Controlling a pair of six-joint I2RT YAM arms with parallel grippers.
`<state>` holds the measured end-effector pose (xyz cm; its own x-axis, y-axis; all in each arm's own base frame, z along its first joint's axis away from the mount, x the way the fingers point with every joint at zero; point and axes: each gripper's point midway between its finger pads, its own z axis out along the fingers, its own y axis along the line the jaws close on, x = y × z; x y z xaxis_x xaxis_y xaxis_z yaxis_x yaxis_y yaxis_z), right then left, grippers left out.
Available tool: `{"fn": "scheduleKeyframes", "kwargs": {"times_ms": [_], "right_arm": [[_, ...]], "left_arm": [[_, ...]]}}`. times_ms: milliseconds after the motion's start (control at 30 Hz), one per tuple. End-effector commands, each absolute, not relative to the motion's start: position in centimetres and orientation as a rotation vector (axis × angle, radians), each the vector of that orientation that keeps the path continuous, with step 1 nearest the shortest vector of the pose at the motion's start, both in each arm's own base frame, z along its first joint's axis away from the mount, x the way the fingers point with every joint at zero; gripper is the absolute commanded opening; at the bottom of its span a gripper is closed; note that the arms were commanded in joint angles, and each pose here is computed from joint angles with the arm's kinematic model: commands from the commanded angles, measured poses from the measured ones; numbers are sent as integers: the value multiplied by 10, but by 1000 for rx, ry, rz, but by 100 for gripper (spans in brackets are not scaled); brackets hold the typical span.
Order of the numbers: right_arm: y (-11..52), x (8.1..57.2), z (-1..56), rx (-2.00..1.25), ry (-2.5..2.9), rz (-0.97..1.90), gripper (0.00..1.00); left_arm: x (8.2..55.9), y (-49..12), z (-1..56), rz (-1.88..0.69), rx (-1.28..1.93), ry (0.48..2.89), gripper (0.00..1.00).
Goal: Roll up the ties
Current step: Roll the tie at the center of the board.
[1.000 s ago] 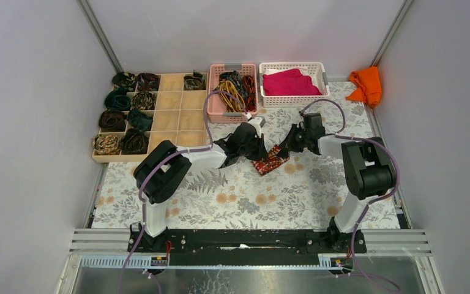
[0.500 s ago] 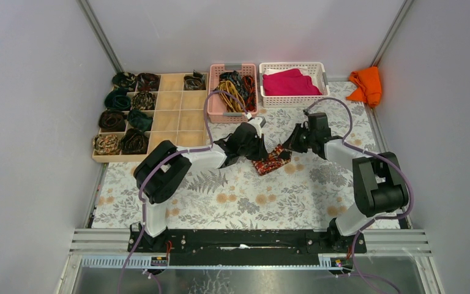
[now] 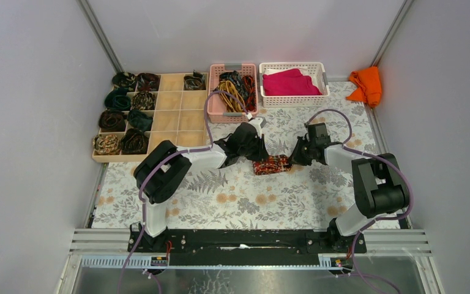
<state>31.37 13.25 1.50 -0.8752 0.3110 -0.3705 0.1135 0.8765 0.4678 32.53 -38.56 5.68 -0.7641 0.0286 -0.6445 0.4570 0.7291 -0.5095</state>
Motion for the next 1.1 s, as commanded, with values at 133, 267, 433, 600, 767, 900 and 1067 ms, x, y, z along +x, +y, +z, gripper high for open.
{"fn": "scheduleKeyframes", "kwargs": {"times_ms": [133,267,433,600,767,900,1067], "right_arm": [[123,309,19,285,2609,531,7],[123,310,32,252,2590,517,22],[116,313,52,256,2527,464,35],[118,311,62,245,2501,493,37],[121,311,73,226,2468,523,37],[127,310,78,206,2452,563,37],[133,310,86,175,2420,589,37]], "left_arm": [[323,-389,51,-899,400,2309,7],[323,-391,52,-907,405,2310,7],[322,-392,55,-919,407,2310,8],[322,-391,59,-916,399,2313,8],[323,-392,72,-925,394,2296,12],[325,-394,92,-936,394,2263,19],[327,-394,108,-935,402,2237,26]]}}
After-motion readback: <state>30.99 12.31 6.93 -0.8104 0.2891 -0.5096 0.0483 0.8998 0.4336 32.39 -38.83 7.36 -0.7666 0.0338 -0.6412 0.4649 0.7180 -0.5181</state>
